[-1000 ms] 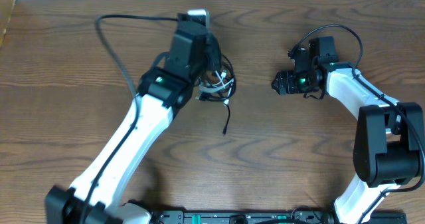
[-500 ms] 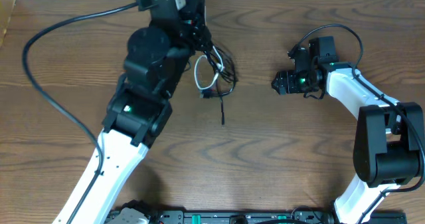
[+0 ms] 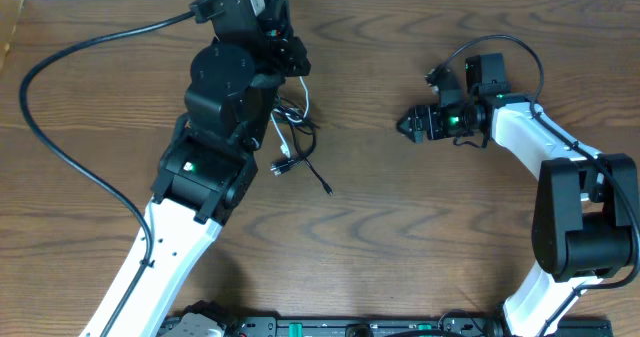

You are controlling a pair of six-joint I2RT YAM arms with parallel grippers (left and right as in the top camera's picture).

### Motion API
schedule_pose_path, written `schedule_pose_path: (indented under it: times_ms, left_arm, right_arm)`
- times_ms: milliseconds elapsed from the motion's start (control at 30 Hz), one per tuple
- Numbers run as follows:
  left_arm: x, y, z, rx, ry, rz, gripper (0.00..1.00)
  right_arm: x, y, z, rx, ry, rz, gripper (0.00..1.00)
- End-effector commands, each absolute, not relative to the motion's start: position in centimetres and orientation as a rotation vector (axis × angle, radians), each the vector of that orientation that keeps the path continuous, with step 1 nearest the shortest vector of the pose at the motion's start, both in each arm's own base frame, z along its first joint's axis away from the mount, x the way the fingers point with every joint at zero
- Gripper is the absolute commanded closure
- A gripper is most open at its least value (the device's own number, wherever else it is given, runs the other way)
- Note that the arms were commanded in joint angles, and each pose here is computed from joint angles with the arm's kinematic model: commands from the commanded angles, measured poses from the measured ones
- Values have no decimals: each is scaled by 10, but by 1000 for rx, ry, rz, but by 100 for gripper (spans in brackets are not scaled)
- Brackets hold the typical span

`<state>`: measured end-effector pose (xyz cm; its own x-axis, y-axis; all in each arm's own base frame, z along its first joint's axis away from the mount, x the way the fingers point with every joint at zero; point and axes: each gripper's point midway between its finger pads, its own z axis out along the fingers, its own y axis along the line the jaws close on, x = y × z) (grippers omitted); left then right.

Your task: Untangle cables

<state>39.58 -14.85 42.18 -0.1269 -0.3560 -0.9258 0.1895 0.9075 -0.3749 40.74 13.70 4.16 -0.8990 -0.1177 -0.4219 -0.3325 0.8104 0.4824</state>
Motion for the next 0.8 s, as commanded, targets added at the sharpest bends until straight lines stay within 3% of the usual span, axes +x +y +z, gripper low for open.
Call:
schedule_pose_path:
  times_ms: [0,167,367,633,767]
  left_arm:
    - [396,-156,428,-127,1629,-531,93]
    - [391,-173,440,-94,1594,-666,92]
    - [372,-207,462,-6,1547,-967,92]
    - [365,-220,451,61,1602,-1025,93]
    - [358,-228,451,113,1606,-1068,92]
  right_arm:
    - [385,188,94,-640,2310,1260,9]
    - [365,206,133,-795,2038,1521,9]
    - [364,209,143,-792,1985,1585,12]
    - [384,217,157,-468,2148,1742,11]
    - [399,225,143,-276,2286,1651,11]
